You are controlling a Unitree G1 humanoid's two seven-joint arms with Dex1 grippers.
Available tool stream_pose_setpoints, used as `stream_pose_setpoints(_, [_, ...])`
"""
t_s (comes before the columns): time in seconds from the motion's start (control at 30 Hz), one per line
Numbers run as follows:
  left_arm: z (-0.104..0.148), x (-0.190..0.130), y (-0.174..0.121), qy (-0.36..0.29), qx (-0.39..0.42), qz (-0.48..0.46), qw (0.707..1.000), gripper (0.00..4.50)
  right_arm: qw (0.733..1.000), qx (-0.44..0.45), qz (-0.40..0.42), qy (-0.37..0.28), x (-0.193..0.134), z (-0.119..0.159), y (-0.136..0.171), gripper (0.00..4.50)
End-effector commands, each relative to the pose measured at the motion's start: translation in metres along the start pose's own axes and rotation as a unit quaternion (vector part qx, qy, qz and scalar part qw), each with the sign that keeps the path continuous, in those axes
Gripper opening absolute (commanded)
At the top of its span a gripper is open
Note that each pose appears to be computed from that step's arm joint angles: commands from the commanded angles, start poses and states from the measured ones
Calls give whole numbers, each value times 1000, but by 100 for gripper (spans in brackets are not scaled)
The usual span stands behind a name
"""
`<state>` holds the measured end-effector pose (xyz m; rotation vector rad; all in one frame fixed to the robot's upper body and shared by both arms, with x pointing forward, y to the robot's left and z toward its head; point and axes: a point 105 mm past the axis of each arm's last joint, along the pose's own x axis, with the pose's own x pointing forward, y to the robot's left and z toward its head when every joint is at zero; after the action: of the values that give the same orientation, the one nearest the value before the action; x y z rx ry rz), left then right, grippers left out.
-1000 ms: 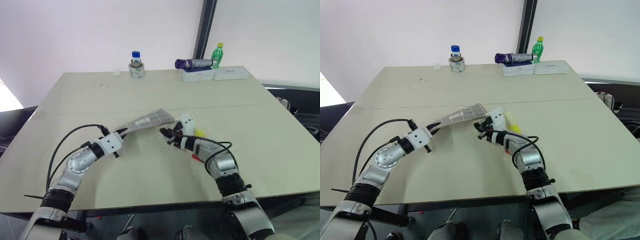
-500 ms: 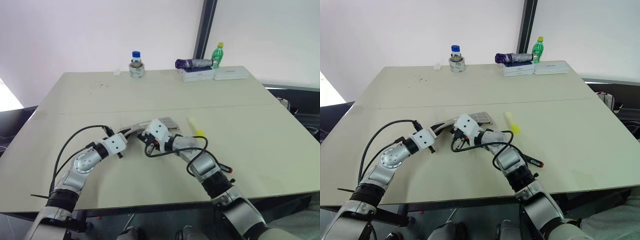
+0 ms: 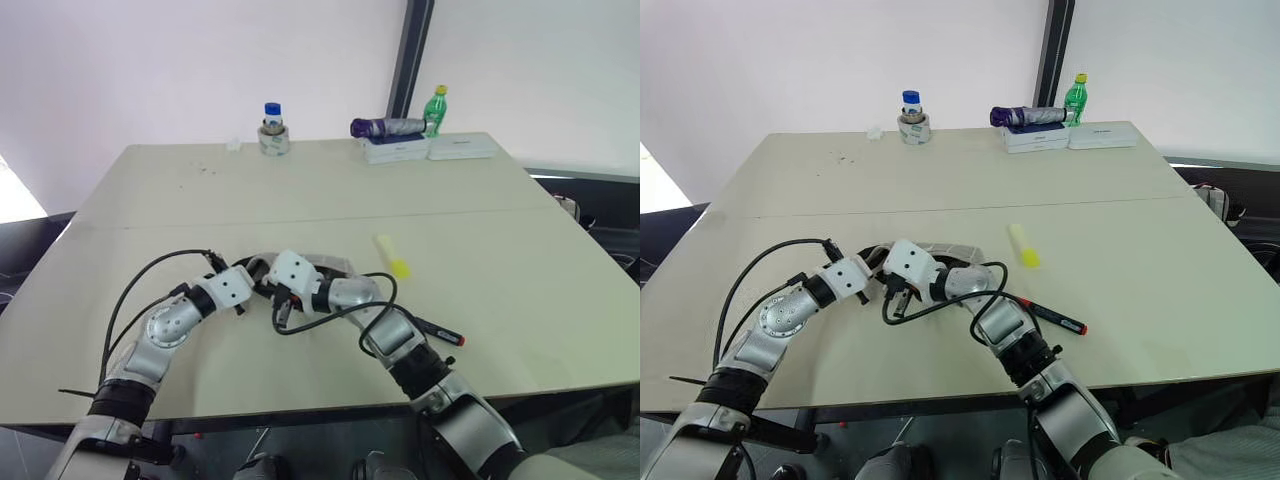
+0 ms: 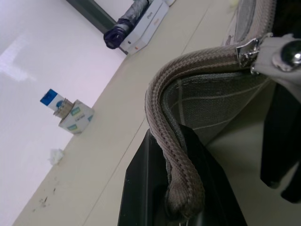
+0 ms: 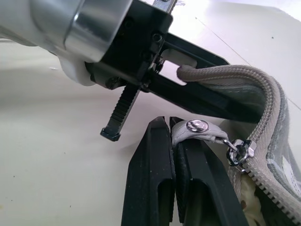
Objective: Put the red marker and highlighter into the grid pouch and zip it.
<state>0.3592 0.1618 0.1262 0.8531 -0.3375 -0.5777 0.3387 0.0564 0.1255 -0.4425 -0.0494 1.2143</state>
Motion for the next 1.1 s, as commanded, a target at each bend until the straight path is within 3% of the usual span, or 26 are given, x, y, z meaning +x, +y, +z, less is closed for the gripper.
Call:
stream_pose_setpoints(0.03, [8,1,1,-12,18,-1,1000,0,998,-52,2,-39,3,28,-4,12])
stream_pose_setpoints(0.3, [9,-1,1,-14,17,4,1000,0,999,-6,-2,-41,-9,22,-10,12])
stream_pose_setpoints(0.4, [8,-2,1,-12,18,4,1000,0,999,12,-7,-45,-16,19,-14,95])
stream_pose_setpoints(0.53, [6,-5,2,-7,21,6,1000,0,1000,2,-20,-23,-27,12,-19,294])
stream_pose_setpoints(0.9, [2,-6,11,7,43,38,998,0,998,-24,23,49,-74,-13,-12,294])
stream_pose_setpoints(1.1, [2,-5,15,10,53,51,997,0,996,74,-52,8,-76,-7,-30,294])
